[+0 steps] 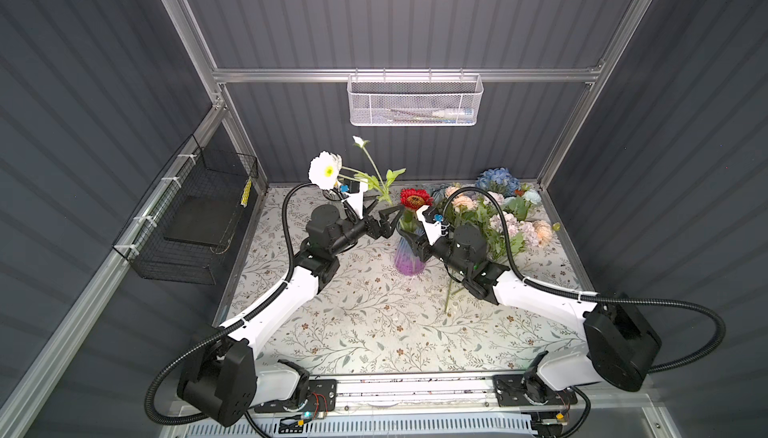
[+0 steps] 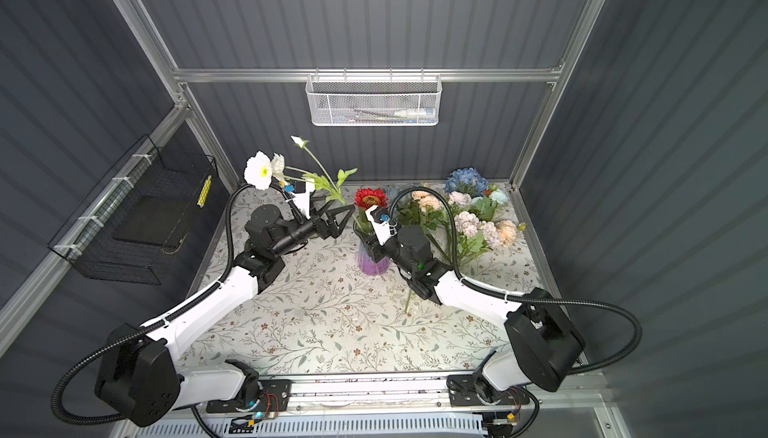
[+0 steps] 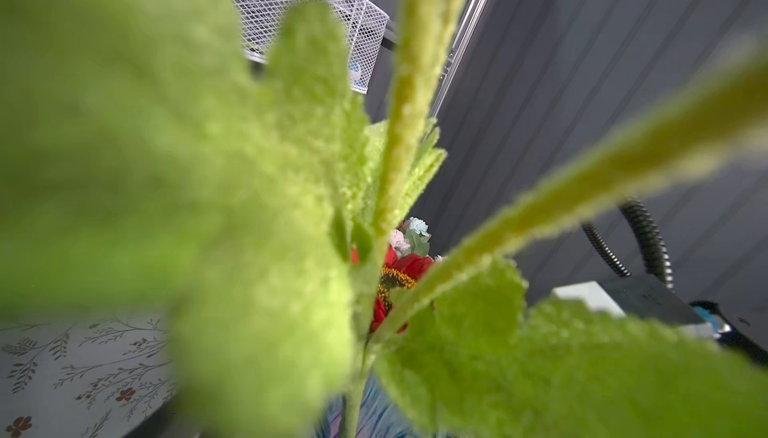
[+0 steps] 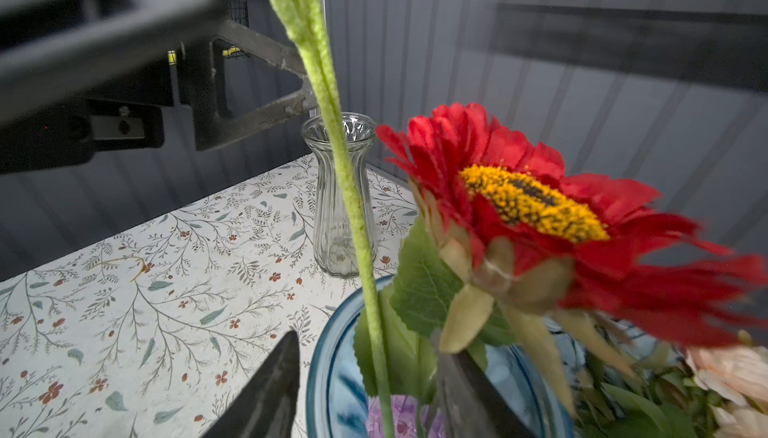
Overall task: Arrange the flowers into the vase
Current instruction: 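Carry the white poppy over the gradient vase and lower its stem, then open the right gripper and move it back to the flower pile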
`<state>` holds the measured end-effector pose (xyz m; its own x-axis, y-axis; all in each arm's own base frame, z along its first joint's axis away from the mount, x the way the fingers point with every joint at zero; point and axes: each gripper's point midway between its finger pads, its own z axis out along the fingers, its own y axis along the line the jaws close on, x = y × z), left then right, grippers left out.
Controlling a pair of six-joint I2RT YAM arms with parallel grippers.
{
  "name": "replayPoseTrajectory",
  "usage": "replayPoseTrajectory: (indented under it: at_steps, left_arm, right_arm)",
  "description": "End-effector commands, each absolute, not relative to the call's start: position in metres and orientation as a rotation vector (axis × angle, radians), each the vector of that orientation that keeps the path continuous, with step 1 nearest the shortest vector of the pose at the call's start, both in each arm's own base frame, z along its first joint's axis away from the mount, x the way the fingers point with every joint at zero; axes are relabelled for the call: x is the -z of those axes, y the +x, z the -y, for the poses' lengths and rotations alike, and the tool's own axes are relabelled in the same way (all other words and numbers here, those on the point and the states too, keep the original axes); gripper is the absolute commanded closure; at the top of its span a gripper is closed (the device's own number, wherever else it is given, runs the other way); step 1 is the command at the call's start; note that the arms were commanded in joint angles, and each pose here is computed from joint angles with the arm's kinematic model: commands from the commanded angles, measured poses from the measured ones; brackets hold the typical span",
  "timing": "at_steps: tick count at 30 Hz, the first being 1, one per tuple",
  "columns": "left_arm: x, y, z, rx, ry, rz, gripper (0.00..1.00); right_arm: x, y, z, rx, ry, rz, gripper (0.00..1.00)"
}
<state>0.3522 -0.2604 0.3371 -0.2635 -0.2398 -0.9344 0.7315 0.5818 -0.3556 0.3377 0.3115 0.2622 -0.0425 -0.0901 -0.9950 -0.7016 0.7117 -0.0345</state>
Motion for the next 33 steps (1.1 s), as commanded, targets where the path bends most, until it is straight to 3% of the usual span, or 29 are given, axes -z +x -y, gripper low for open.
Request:
replayPoseTrajectory:
  at_steps: [1,9,18,25,33]
  left_arm:
    - [-0.335,0.354,0.265,0.983,0.433,-1.594,0.01]
    - [-0.319,0.354,0.262,0.975,0.412,-1.636,0.01]
    - [-0.313,0.35,0.263,0.995,0.411,-1.648,0.01]
    - [-0.312,0.344,0.256,0.965,0.412,-1.654,0.0]
    - [-0.31,0.339,0.245,0.917,0.384,-1.669,0.01]
  right_arm:
    - [-0.268,0.329,-0.298,-0.543,-0.634,-1.567,0.42]
    - [-0.264,0.308,-0.257,-0.512,-0.53,-1.627,0.31]
    - [-0.23,0.305,-0.19,-0.39,-0.306,-1.856,0.27]
    - [-0.174,0.307,-0.142,-0.381,-0.036,-2.129,0.29]
    - [-0.126,0.316,-0.15,-0.458,0.061,-2.279,0.32]
